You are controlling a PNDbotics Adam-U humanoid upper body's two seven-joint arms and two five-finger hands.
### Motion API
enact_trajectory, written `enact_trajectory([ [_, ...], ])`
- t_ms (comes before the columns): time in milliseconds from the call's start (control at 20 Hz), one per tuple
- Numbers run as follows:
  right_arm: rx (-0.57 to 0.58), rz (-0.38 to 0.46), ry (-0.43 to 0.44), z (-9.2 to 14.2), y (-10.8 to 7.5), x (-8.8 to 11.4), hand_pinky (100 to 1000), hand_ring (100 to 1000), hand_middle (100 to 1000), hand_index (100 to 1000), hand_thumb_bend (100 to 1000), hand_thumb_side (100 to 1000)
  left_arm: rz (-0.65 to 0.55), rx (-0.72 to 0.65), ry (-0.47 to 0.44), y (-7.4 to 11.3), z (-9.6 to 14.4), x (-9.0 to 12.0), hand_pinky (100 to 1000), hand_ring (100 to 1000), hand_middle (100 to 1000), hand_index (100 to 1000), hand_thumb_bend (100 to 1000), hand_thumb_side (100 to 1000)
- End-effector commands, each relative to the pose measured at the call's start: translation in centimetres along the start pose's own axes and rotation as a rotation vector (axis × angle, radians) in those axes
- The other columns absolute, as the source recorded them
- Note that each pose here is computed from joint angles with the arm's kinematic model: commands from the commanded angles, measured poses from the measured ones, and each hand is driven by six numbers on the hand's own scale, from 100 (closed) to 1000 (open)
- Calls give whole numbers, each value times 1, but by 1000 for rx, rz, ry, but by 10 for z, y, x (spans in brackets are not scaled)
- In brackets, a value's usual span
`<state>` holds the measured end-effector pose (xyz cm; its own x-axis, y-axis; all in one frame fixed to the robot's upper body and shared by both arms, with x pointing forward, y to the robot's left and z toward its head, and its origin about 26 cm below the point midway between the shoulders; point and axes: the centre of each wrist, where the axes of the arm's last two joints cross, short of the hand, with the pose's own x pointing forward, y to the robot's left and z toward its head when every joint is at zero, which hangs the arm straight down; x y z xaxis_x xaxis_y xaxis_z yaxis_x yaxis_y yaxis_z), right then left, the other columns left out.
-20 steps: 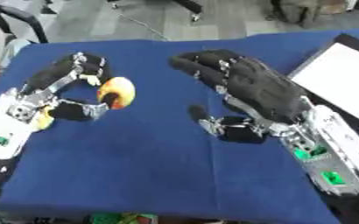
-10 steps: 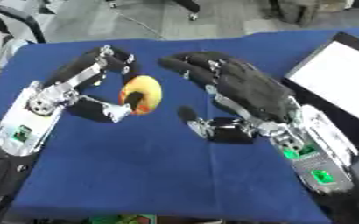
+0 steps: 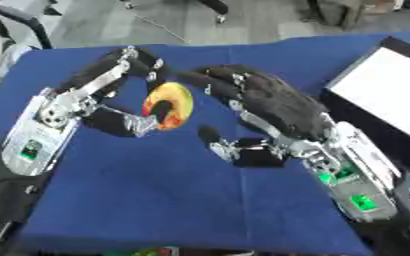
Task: Pick up the objects with one hand, pass them to the other hand, and then place them into the box on the other side of the table.
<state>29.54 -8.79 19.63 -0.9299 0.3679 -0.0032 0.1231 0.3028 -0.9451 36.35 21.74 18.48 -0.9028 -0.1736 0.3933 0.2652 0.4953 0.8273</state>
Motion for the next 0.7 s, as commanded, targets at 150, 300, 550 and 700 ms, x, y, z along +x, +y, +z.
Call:
enact_trajectory([
  [150,-16,5,-11,-4,-4,1,846,869,839,1000,100,100,4,-16,-43,7,-7,10,733,465,477,347,100,303],
  [300,-17,4,-11,-5,-4,1,845,866,829,1000,100,100,14,-22,-50,6,-8,11,733,465,476,347,100,303],
  [550,-21,1,-17,-5,-4,2,842,860,805,998,100,100,25,-26,-62,5,-11,13,732,464,475,346,100,304],
  [700,-22,-4,-21,-6,-4,3,841,857,781,987,100,100,29,-26,-66,5,-12,14,732,463,475,346,100,304],
])
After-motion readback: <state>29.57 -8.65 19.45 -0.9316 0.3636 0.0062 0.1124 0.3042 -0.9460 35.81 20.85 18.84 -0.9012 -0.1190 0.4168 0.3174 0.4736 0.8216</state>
